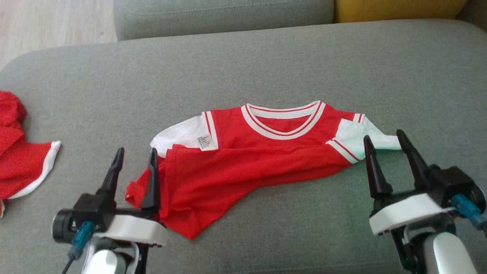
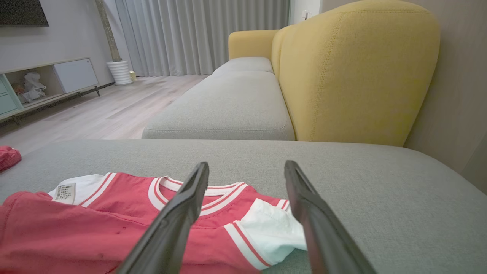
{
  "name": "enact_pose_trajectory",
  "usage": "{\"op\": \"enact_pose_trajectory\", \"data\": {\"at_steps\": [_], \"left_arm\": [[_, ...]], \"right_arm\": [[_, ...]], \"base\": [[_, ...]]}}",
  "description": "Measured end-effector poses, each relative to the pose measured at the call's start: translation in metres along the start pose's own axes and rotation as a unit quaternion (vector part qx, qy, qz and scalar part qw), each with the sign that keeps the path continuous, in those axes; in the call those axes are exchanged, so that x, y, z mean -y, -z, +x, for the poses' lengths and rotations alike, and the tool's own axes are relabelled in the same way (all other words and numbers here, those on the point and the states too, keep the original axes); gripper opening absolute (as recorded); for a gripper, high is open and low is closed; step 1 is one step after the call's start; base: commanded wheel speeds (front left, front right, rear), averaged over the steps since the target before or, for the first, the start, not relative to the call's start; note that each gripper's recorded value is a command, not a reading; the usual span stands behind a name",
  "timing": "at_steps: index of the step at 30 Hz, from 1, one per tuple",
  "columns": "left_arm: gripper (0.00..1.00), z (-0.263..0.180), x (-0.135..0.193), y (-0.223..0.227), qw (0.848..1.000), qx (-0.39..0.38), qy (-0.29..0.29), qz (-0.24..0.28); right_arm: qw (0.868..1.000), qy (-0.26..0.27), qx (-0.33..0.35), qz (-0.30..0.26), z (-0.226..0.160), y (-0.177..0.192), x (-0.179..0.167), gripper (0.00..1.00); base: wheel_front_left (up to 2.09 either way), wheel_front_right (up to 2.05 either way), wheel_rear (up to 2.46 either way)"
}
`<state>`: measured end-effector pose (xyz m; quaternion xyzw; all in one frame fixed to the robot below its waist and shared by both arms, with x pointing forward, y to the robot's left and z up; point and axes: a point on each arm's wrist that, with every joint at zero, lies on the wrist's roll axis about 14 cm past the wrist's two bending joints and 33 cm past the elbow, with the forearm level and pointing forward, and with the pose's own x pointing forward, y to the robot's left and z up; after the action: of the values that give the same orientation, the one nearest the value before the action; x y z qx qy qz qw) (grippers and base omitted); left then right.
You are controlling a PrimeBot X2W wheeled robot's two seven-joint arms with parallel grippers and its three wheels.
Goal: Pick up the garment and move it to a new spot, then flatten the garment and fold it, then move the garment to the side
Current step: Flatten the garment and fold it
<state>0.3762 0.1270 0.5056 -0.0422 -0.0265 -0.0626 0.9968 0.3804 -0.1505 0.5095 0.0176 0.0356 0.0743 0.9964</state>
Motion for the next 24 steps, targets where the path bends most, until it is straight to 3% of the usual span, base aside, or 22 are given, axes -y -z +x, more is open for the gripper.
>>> {"op": "enact_pose_trajectory", "data": {"at_steps": [6, 24], "left_arm": [[1.00, -0.004, -0.001, -0.016, 1.000, 0.026, 0.001, 0.013], [1.00, -0.017, -0.005, -0.006, 1.000, 0.006, -0.006, 0.009]], "right_arm": [[1.000, -0.002, -0.004, 0.000, -0.011, 0.001, -0.004, 1.00], [1.000, -0.004, 0.001, 0.004, -0.017, -0.003, -0.006, 1.00]], "base": [[0.00, 0.00, 0.00], [0.00, 0.00, 0.00]]}}
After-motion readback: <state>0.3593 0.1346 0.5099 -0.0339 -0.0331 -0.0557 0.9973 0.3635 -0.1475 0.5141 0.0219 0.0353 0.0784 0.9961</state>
